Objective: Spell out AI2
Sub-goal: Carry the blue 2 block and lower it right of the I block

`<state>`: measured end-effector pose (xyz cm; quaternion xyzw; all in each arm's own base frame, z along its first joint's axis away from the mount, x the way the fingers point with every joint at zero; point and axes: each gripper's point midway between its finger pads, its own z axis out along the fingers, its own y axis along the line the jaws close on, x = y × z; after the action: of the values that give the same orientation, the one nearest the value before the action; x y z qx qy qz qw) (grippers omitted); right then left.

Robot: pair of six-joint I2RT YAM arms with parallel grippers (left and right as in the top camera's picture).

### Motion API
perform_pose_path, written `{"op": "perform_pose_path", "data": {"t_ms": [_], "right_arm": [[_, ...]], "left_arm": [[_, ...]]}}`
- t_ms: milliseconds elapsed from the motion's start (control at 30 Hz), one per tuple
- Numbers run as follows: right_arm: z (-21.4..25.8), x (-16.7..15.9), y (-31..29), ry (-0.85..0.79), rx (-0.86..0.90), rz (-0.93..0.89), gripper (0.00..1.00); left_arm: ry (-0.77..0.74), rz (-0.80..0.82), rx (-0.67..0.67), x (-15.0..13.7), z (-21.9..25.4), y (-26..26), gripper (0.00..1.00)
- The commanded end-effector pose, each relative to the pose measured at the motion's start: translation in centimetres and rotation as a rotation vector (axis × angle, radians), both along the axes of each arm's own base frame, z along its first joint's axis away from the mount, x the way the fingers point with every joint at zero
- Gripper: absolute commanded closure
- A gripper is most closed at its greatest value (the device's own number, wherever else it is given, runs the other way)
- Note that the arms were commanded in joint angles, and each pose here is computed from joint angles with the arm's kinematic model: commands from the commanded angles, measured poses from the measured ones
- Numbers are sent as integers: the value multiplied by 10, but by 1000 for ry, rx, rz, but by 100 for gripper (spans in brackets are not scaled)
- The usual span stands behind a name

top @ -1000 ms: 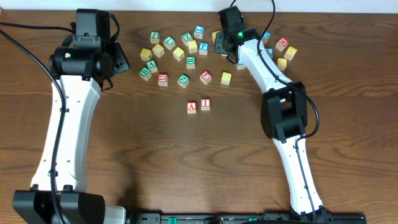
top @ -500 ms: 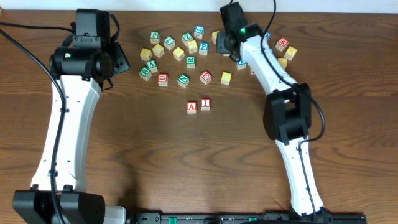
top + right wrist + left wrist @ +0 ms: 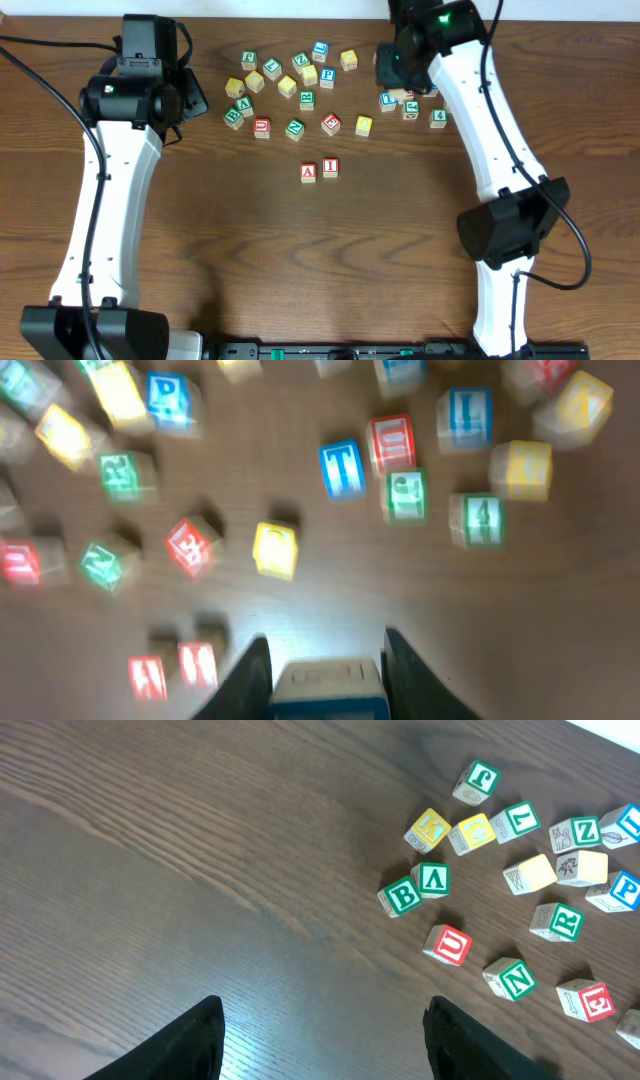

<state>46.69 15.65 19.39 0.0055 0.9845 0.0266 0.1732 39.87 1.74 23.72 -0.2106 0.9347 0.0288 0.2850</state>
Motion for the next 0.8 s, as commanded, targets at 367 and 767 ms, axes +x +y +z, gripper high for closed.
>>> {"op": "perform_pose_path", "data": {"t_ms": [367,767], "right_arm": [[-107,-86,30,413,-102,165,78],[-168,-87,53,366,-79,187,77]], "left_arm": [[-26,-3,14,1,10,3,37],[2,-3,15,4,0,3,37]]}}
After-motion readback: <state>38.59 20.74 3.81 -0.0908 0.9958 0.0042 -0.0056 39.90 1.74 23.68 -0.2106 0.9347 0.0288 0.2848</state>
